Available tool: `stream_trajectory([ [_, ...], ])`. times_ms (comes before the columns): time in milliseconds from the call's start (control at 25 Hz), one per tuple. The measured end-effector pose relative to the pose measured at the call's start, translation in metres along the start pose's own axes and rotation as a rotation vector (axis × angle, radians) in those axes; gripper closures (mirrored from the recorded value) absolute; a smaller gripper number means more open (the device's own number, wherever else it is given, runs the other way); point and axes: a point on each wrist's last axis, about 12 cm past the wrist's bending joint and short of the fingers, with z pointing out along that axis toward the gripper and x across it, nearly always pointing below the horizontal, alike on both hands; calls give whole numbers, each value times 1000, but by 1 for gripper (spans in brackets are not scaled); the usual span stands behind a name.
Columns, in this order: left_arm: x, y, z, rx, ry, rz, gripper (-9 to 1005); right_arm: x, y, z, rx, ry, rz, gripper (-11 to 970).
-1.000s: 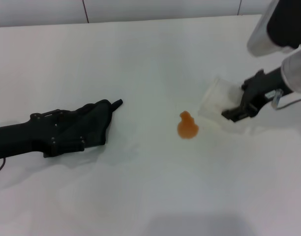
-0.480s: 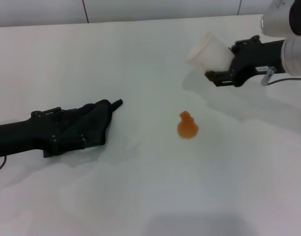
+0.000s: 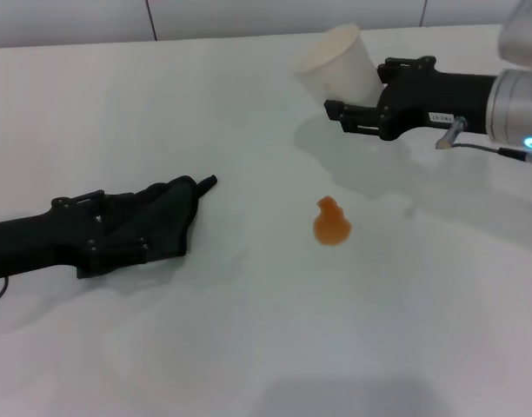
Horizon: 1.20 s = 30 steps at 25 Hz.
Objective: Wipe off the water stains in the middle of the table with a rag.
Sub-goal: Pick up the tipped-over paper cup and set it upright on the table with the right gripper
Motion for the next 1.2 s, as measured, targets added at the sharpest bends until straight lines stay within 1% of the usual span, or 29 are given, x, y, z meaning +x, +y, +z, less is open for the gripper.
stream_trajectory([
  [160,0,1,-1,-5,0,3,154,19,-7,-7,-17,-47,66,306],
  [360,-1,1,-2,-8,0,4,154,44,-8,-13,-48,-104,77,306],
  [480,-2,2,-1,-8,0,7,155,59,-6,-19,-69,-158,47,306],
  [600,-3,3,-1,-12,0,11,155,70,-2,-26,-103,-200,-29,306],
  [760,-4,3,0,-14,1,12,156,84,3,-28,-121,-198,-79,305],
  [960,-4,3,1,-13,0,11,157,100,5,-26,-100,-171,-98,305],
  [1200,-4,2,2,-10,1,3,158,112,-1,-22,-35,-131,-91,305],
])
